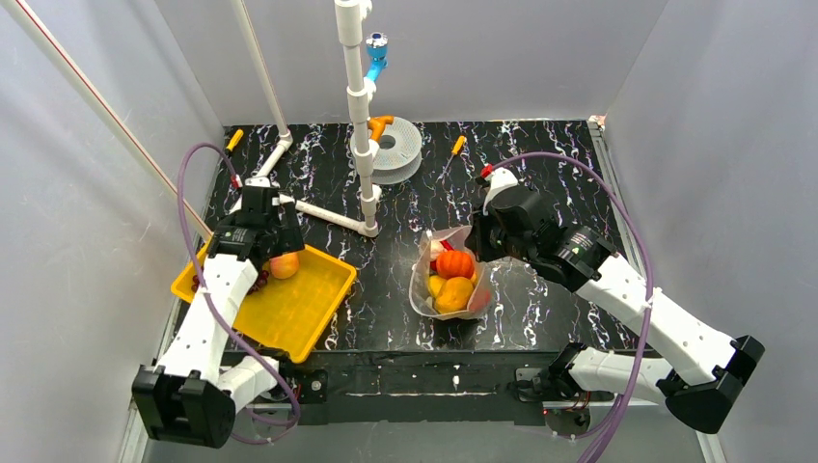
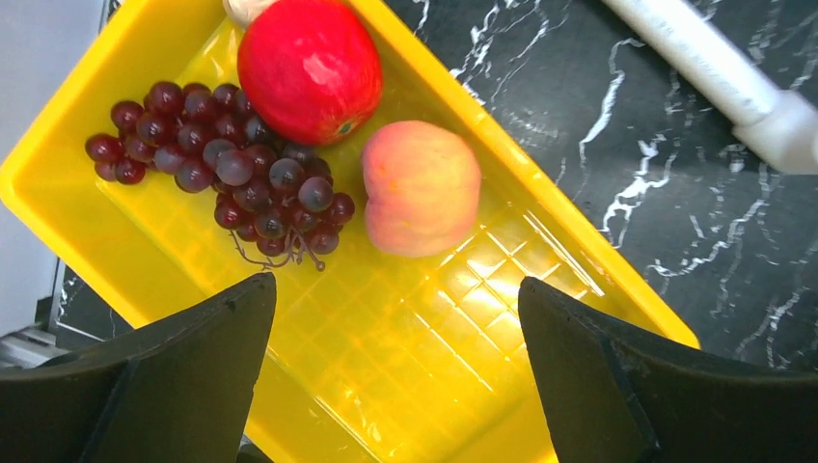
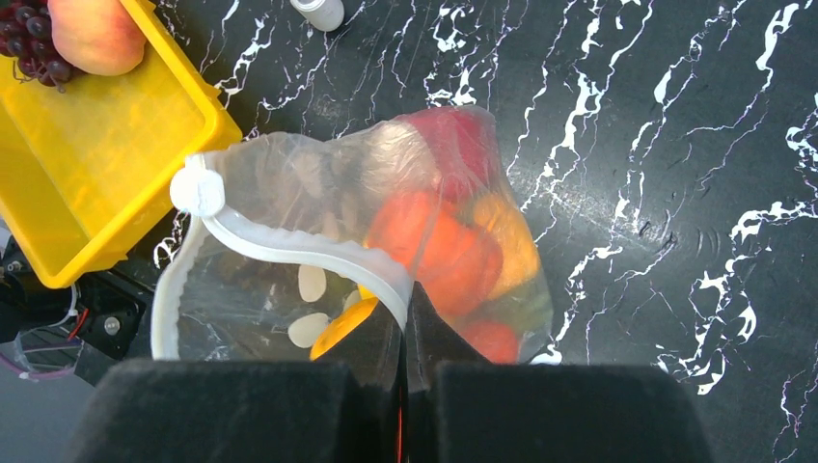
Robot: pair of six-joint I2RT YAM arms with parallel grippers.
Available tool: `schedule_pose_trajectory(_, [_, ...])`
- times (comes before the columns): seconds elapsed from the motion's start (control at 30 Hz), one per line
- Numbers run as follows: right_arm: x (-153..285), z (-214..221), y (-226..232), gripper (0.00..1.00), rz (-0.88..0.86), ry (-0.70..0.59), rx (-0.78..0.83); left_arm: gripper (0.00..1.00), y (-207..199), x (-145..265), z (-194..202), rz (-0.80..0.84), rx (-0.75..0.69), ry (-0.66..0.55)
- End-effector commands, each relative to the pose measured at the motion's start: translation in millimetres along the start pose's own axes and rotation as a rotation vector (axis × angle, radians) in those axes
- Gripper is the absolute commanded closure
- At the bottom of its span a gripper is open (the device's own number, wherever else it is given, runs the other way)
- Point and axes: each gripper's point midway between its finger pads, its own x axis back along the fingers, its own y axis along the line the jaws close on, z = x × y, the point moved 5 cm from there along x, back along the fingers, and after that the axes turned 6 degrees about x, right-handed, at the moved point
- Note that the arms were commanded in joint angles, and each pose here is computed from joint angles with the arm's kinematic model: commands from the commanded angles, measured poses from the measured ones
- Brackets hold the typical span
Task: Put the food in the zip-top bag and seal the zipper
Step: Pick up the fake fruit from the bin.
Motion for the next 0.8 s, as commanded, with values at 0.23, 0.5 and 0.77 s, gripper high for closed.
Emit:
schedule_pose_trajectory(0.23, [4.5,-15.7,4.5,0.99,-0.031,-0.078,-0.009,0.05,4.4,-78.9,21.0,-0.175,0.021,0.143])
schedule_pose_trajectory(0.5, [6.6,-14.1,4.1,0.99,-0.035,-0.088,-0.022,0.1,-9.3,-97.0,40.7,-0.104,0.037,0.269])
schedule_pose_trajectory(0.77, [10.4,-13.8,3.1,0.99,-0.036,-0.101,-0.03,0.4,-6.3,-105.5,42.5,-0.1,0.03,0.324])
